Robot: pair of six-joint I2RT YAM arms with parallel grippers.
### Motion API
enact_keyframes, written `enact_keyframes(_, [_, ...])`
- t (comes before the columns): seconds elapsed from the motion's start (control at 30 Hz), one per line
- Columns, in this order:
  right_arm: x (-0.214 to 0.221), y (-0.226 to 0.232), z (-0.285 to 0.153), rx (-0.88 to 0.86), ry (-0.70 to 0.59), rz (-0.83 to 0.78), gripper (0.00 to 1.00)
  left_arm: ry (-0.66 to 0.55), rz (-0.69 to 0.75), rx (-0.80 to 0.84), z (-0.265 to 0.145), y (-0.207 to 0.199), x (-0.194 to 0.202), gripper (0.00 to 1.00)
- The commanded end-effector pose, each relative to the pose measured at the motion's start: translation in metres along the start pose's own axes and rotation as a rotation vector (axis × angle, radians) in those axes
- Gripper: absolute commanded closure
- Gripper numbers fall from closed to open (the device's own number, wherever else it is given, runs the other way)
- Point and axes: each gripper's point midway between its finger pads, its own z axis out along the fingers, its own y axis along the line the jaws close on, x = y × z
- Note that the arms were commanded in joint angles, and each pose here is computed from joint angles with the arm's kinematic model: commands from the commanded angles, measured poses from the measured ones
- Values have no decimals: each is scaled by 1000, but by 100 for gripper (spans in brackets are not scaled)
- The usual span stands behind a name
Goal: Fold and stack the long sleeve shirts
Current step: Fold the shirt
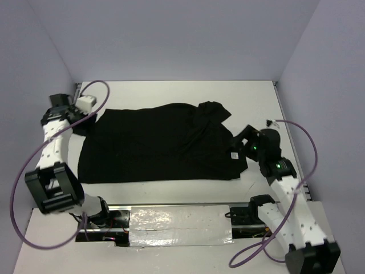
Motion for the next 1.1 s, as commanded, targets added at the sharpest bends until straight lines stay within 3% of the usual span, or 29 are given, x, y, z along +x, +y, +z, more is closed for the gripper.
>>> enact_keyframes(0.0, [-26,35,21,-6,-87,-161,13,36,-22,42,49,-32,-33,37])
enact_keyframes(0.1, [-21,51,53,38,-29,-247,13,93,-36,41,82,-36,-44,43])
enact_keyframes(0.23, [-3,54,92,36,55,-277,13,158,-24,-4,116,-33,-47,42])
enact_keyframes(0.37, [10,49,107,49,94,-282,13,193,-10,9,145,-42,-42,42])
enact_keyframes(0.7, [39,20,120,111,168,-282,14,215,-9,26,171,-52,-37,44])
enact_keyframes(0.83, [43,20,124,108,179,-283,14,237,6,1,175,-48,-26,61])
enact_keyframes(0.93, [43,21,124,102,176,-286,13,235,13,4,174,-50,-24,82])
enact_keyframes(0.97, [42,20,125,107,173,-287,13,231,12,-3,174,-48,-24,94])
enact_keyframes(1.07, [42,18,125,113,176,-294,13,231,17,-15,175,-46,-25,100])
